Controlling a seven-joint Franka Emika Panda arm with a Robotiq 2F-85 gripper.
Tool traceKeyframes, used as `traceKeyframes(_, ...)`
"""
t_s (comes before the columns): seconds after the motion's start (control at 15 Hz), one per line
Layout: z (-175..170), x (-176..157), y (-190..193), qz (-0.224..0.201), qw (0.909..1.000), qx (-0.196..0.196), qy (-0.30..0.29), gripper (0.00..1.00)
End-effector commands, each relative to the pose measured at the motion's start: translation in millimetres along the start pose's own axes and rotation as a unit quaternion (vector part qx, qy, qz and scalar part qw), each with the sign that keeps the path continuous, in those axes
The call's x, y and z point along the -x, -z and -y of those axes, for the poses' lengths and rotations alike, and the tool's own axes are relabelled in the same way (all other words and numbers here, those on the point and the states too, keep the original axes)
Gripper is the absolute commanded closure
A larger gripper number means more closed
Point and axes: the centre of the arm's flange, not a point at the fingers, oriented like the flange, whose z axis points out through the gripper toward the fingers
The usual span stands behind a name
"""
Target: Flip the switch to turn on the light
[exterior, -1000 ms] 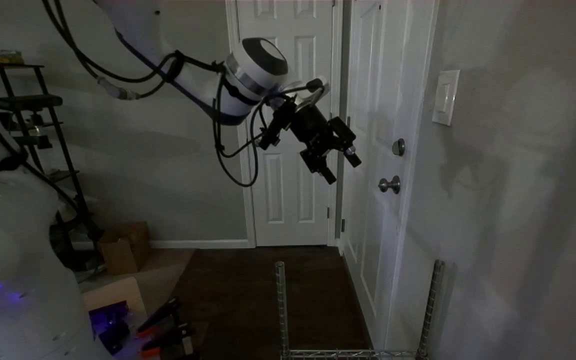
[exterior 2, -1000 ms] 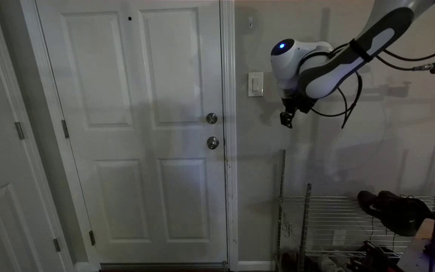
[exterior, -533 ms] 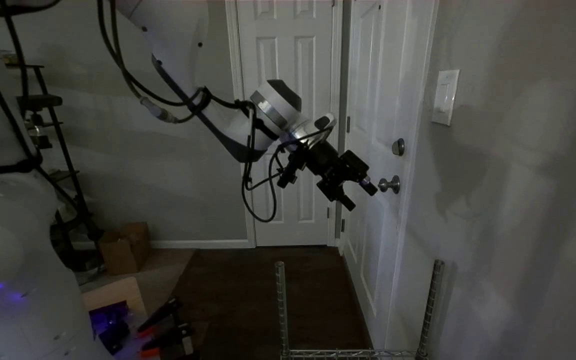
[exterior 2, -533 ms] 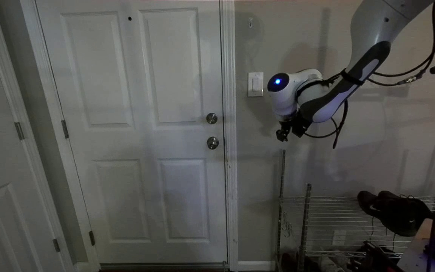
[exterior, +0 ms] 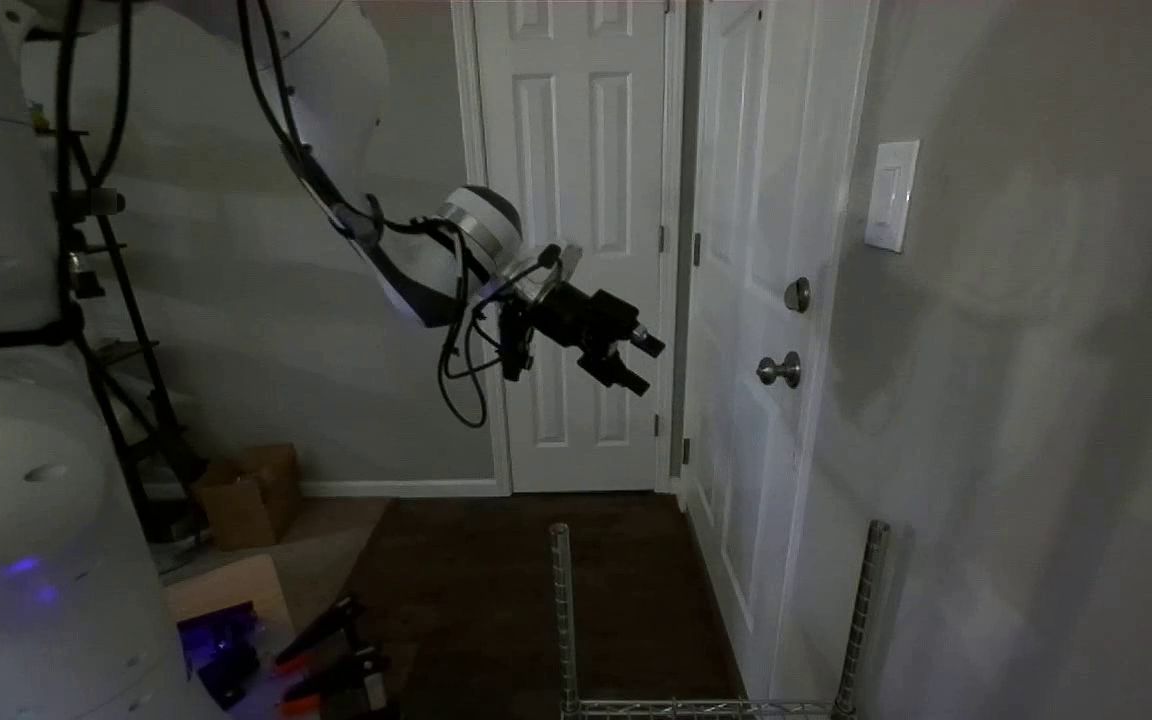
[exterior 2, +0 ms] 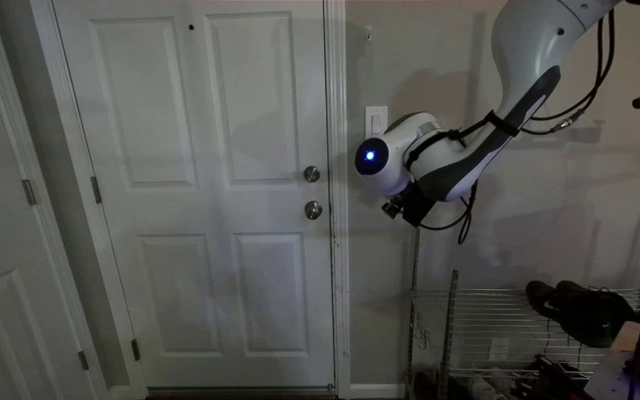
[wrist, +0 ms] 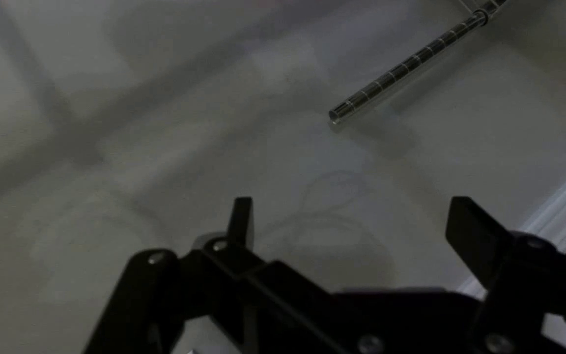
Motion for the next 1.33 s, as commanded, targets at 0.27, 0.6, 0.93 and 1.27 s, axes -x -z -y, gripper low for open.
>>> traceKeyframes(0.27, -5, -3, 39, -0.048, 0.9924, 0.099, -0.054, 0.0)
traceKeyframes(0.6, -26, -12, 38, -0.119, 0.9759, 0.12, -0.139, 0.0)
traceKeyframes(0.93, -56, -29, 38, -0.187, 0.9543, 0.127, -0.196, 0.0)
traceKeyframes(1.27, -83, -51, 24, -0.213, 0.9522, 0.094, -0.198, 0.0)
